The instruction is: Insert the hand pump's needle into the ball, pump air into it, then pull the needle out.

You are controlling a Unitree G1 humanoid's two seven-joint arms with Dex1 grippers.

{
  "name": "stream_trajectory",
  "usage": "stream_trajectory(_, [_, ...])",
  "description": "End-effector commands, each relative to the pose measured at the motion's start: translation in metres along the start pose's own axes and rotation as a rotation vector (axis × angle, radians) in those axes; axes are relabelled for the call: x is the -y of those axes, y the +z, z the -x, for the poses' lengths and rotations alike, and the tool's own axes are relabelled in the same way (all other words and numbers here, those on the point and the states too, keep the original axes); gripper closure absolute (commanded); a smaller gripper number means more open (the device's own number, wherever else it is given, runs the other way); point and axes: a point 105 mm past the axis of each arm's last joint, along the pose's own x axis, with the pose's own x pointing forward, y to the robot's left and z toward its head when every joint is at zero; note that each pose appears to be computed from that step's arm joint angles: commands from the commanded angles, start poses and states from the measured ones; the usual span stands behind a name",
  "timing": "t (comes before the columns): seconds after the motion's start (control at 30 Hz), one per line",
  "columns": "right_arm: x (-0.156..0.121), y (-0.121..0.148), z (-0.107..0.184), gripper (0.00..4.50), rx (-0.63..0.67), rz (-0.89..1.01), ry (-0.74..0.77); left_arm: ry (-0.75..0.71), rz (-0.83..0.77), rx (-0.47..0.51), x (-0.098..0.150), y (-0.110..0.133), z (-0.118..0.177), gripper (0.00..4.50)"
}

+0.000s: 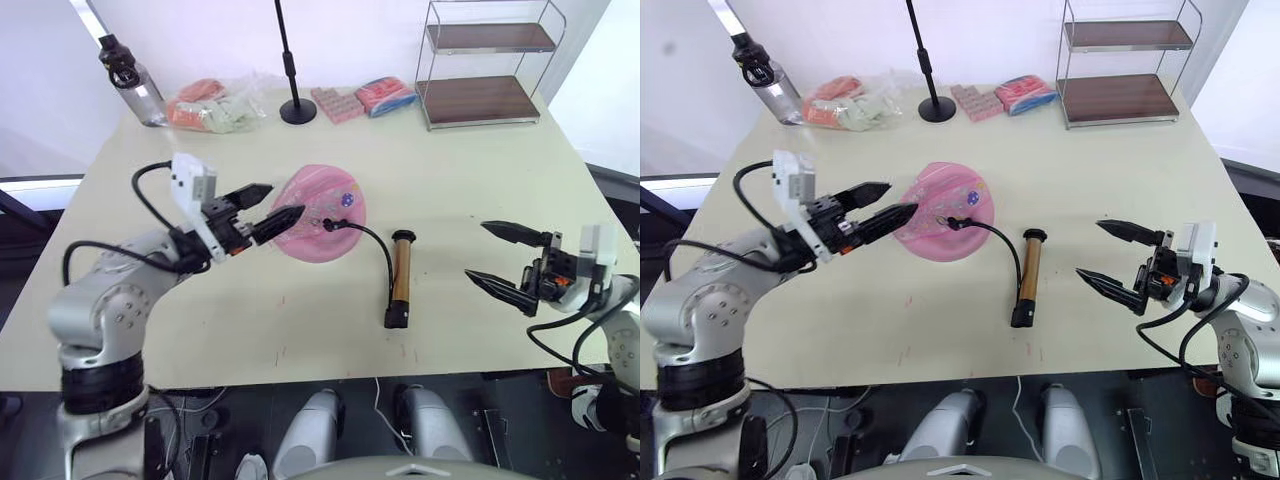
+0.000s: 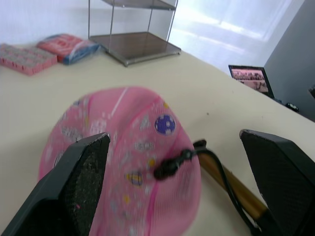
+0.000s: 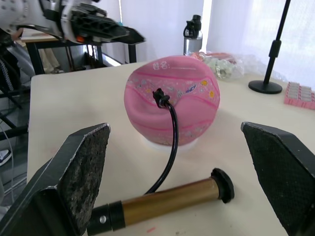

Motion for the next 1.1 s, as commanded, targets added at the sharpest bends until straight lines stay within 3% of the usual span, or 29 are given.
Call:
stream_trajectory(0.03, [0.003,0.004,0.009,0.0,-0.007,0.044,-0.018,-0.024,-0.045,0.052,0.007,0.01,0.018,0.02])
stream_trajectory(0.33, [0.006,-0.018,0.045,0.0,-0.078,0.014,-0.099,0.099,-0.073,-0.08,-0.017,-0.053,0.088,0.02])
stream_trajectory(0.53, [0.009,-0.027,0.069,0.0,-0.162,0.036,-0.109,0.097,-0.074,-0.097,-0.02,-0.064,0.112,0.02])
stream_trajectory(0.67, [0.014,-0.032,0.084,0.0,-0.2,0.046,-0.145,0.107,-0.099,-0.163,-0.023,-0.077,0.129,0.02])
stream_trajectory(0.87, [0.02,-0.033,0.106,0.0,-0.229,0.053,-0.187,0.069,-0.124,-0.181,-0.023,-0.078,0.135,0.02])
stream_trajectory(1.1, [0.017,-0.029,0.102,0.0,-0.196,0.084,-0.147,-0.034,-0.084,-0.179,0.003,-0.077,0.114,0.02])
